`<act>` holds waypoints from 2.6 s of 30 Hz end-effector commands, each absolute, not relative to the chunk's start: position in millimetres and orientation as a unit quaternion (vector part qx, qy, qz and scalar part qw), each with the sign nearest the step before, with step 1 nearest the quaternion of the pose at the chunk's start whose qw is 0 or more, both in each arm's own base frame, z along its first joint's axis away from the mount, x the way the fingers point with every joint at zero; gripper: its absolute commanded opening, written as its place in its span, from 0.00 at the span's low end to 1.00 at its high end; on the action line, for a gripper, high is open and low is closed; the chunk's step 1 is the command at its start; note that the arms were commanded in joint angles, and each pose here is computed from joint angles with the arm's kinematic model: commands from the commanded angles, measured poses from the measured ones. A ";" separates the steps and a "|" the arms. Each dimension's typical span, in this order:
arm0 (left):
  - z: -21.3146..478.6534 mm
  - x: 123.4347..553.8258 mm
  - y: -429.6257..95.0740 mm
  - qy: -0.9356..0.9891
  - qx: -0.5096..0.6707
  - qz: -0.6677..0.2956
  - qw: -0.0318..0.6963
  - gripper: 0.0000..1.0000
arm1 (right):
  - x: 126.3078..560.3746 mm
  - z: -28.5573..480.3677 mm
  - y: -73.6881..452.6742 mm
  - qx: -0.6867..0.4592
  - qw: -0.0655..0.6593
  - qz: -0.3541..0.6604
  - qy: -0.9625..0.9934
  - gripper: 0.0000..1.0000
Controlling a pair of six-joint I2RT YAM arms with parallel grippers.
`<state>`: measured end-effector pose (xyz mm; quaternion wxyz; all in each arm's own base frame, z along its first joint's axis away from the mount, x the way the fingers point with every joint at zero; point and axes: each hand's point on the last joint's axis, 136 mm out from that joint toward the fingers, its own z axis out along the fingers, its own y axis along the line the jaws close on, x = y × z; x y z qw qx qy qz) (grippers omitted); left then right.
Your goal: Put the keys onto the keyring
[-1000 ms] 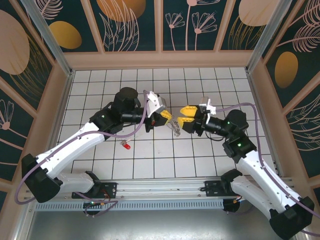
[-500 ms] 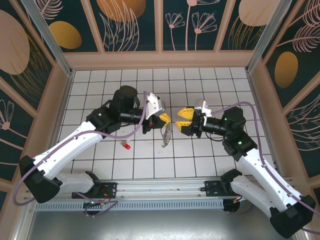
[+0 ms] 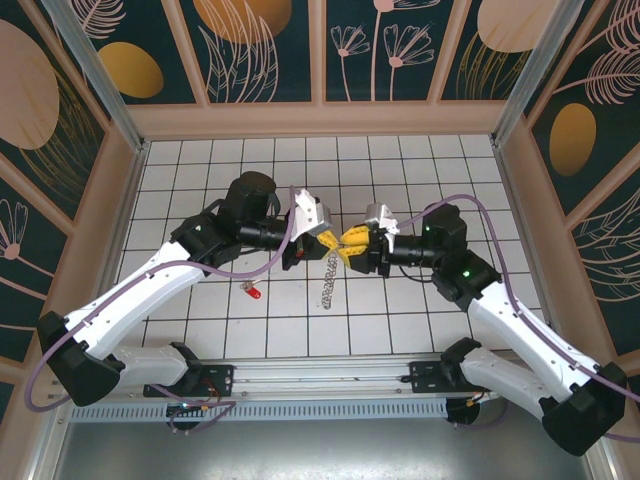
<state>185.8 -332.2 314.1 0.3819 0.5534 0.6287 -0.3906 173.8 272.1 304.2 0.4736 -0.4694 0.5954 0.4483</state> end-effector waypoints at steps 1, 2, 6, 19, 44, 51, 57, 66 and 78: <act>323.8 184.1 -333.3 0.617 0.564 -0.387 0.390 0.00 | 172.1 319.2 277.8 -0.482 0.489 0.442 0.577 0.25; 322.8 184.3 -333.0 0.618 0.565 -0.385 0.389 0.00 | 171.8 319.5 279.3 -0.484 0.489 0.442 0.576 0.23; 319.3 185.4 -331.8 0.623 0.565 -0.379 0.386 0.00 | 170.3 319.1 282.3 -0.488 0.490 0.439 0.574 0.06; 347.4 166.6 -326.1 0.579 0.543 -0.430 0.430 0.27 | 144.8 346.5 268.7 -0.473 0.556 0.467 0.499 0.00; 373.0 150.6 -330.6 0.518 0.534 -0.495 0.449 0.30 | 123.6 366.1 263.9 -0.433 0.581 0.550 0.416 0.00; 367.1 153.5 -338.0 0.521 0.533 -0.508 0.432 0.24 | 123.0 362.8 263.6 -0.433 0.581 0.551 0.415 0.00; 367.9 153.2 -339.5 0.521 0.533 -0.513 0.427 0.00 | 125.6 359.2 264.0 -0.430 0.582 0.547 0.421 0.00; 341.9 177.8 -331.7 0.586 0.550 -0.410 0.431 0.00 | 158.0 341.5 264.4 -0.409 0.582 0.469 0.524 0.43; 300.1 199.3 -318.0 0.649 0.577 -0.308 0.389 0.00 | 168.7 324.5 254.8 -0.415 0.564 0.384 0.602 0.39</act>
